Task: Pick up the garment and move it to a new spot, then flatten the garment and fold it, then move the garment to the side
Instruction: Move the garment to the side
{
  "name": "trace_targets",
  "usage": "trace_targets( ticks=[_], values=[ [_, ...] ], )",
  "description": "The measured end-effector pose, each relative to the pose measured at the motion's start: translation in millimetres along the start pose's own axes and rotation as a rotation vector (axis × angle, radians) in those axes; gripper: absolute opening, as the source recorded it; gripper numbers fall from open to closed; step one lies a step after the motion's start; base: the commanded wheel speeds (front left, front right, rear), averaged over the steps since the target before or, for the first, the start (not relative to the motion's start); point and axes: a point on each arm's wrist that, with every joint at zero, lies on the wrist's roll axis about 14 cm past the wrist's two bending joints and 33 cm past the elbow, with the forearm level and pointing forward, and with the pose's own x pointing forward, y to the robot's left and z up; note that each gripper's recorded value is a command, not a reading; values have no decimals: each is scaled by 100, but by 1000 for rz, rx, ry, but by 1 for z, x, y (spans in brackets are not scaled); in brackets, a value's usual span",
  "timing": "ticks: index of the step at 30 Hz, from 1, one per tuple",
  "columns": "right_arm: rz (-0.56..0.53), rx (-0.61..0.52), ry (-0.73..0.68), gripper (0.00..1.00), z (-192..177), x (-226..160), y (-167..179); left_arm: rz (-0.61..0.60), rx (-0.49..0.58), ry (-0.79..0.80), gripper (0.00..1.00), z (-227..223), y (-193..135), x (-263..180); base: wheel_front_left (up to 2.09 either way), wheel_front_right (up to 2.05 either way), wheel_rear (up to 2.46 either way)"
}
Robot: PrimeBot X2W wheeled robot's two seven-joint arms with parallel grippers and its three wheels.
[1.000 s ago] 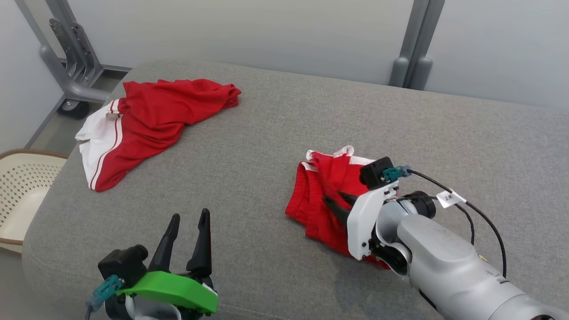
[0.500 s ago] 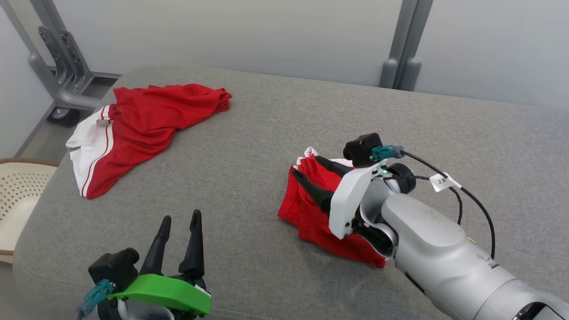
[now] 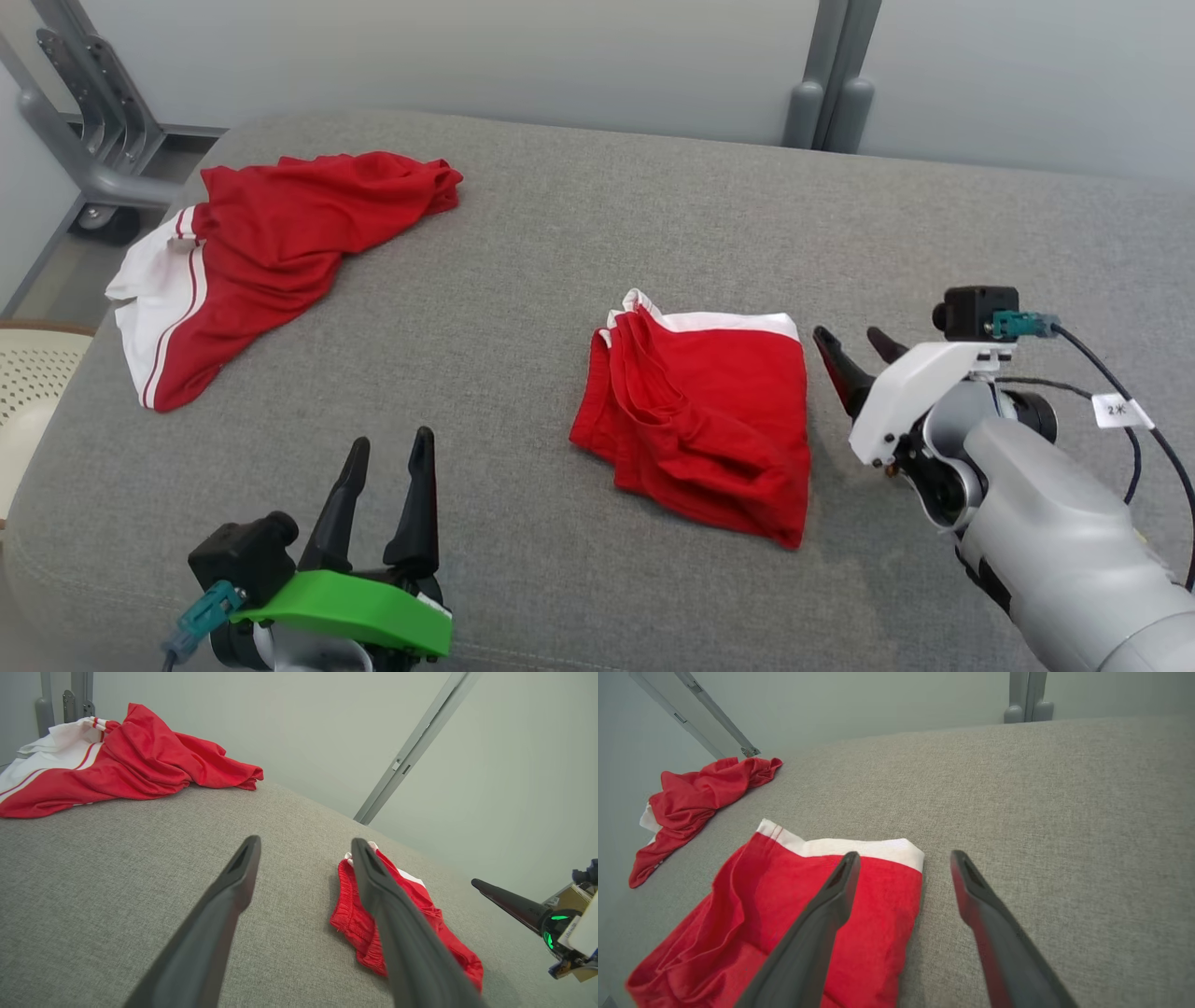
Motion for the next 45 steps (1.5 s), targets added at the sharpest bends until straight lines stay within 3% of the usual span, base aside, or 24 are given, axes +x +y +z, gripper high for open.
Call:
trace_targets(
  ticks=[9, 23, 24, 25, 28, 29, 35, 39, 45],
  values=[
    [-14, 220, 148, 100, -62, 0, -4, 35, 7, 44, 100, -12, 9, 2, 0, 0, 0],
    [50, 382, 288, 98, -89, 6, 24, 76, 13, 39, 100, -10, 21, 0, 0, 0, 0],
    [54, 385, 295, 80, -90, 6, 26, 78, 14, 38, 100, -10, 21, 0, 0, 0, 0],
    [56, 386, 298, 55, -90, 6, 26, 80, 14, 38, 100, -10, 22, 0, 0, 0, 0],
    [57, 385, 308, 9, -91, 6, 26, 84, 15, 36, 100, -9, 23, -1, 0, 0, 0],
    [58, 385, 310, 0, -92, 6, 27, 85, 15, 36, 100, -9, 24, -1, 0, 0, 0],
    [63, 364, 314, 0, -92, 6, 23, 94, 17, 32, 100, -8, 26, 0, 0, 0, 0],
    [73, 282, 295, 0, -79, 9, 17, 102, 22, 28, 100, -6, 29, 2, 0, 0, 0],
    [5, 139, 233, 0, -43, 10, -32, 82, 24, 38, 100, -10, 23, 8, 0, 0, 0]
  ],
)
